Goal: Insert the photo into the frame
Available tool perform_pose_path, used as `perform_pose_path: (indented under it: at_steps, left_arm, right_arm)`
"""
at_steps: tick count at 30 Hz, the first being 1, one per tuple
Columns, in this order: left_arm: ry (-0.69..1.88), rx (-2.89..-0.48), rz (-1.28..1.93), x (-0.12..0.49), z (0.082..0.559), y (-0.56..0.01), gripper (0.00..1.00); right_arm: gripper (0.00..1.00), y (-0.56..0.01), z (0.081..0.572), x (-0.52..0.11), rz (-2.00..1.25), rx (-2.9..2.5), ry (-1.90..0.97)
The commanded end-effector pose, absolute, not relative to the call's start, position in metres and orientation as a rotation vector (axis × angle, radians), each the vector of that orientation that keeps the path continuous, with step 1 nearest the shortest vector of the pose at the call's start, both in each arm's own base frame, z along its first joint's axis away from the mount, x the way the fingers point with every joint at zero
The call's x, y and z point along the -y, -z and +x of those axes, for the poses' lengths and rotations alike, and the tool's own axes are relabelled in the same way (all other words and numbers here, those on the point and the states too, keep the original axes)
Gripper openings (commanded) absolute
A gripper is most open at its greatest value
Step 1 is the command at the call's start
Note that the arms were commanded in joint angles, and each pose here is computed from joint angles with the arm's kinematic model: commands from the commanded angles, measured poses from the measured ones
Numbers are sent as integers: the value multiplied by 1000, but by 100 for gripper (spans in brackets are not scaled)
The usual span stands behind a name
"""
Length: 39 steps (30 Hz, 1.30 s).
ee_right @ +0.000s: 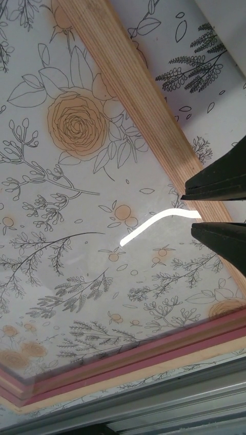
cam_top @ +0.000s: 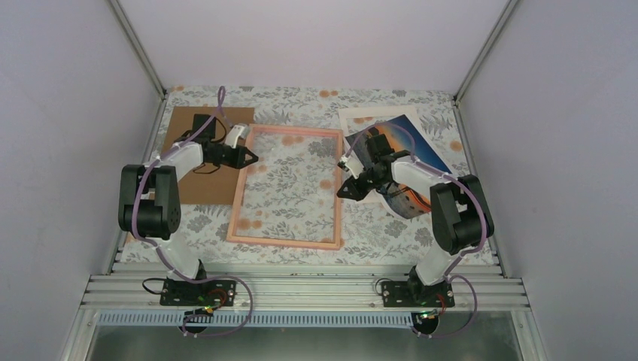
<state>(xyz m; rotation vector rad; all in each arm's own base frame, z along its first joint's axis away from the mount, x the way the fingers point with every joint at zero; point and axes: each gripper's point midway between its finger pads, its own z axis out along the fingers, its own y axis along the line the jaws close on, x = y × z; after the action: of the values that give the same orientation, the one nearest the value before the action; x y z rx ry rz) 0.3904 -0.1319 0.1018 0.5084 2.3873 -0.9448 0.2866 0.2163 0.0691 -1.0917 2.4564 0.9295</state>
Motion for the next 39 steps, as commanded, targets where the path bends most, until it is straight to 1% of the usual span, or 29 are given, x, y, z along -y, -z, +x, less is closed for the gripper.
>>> perform_pose_path:
  at_steps: [1, 8, 15, 17, 22, 24, 26, 29, 31, 32, 35, 37, 38, 39]
  left_arm:
    - [932, -2439, 485, 128, 393, -86, 2]
    - [916, -2649, 365, 118, 392, -47, 2]
    - [910, -2683, 329, 119, 397, -42, 3]
    - [884, -2694, 333, 118, 398, -41, 6]
    - [767, -2686, 363, 115, 403, -50, 26]
    - [700, -2682, 384, 114, 404, -54, 37]
    - [641, -2685, 399, 112, 404, -56, 43]
    - [546, -2695, 409, 106, 405, -60, 61]
    - [480, -2700, 417, 103, 407, -62, 65]
    - [439, -2702, 418, 100, 408, -64, 69]
    - [366, -2687, 440, 98, 411, -71, 83]
    - [327, -2666, 472, 101, 411, -78, 96]
    - [313, -2655, 486, 103, 411, -82, 100]
    - [304, -2643, 498, 104, 411, -85, 100]
  right_arm:
    - [13, -68, 289, -217, -1071, -2452, -961]
    - [13, -69, 291, -218, -1070, -2451, -964]
    - [13, -69, 292, -219, -1070, -2448, -964]
    - [13, -69, 293, -219, -1070, -2449, -964]
    - [13, -71, 293, -219, -1070, -2442, -966]
    - [14, -71, 294, -220, -1069, -2441, -966]
    - [14, -73, 294, -220, -1070, -2436, -967]
    - [14, -74, 295, -220, -1071, -2430, -962]
    - [14, -75, 295, -220, -1071, -2425, -961]
    - [14, -76, 295, -220, -1072, -2422, -959]
    - [14, -78, 295, -220, -1073, -2412, -957]
    - [14, -79, 296, -220, -1075, -2407, -951]
    - [14, -79, 296, -220, -1078, -2404, -948]
    - [14, -80, 296, -220, -1081, -2398, -943]
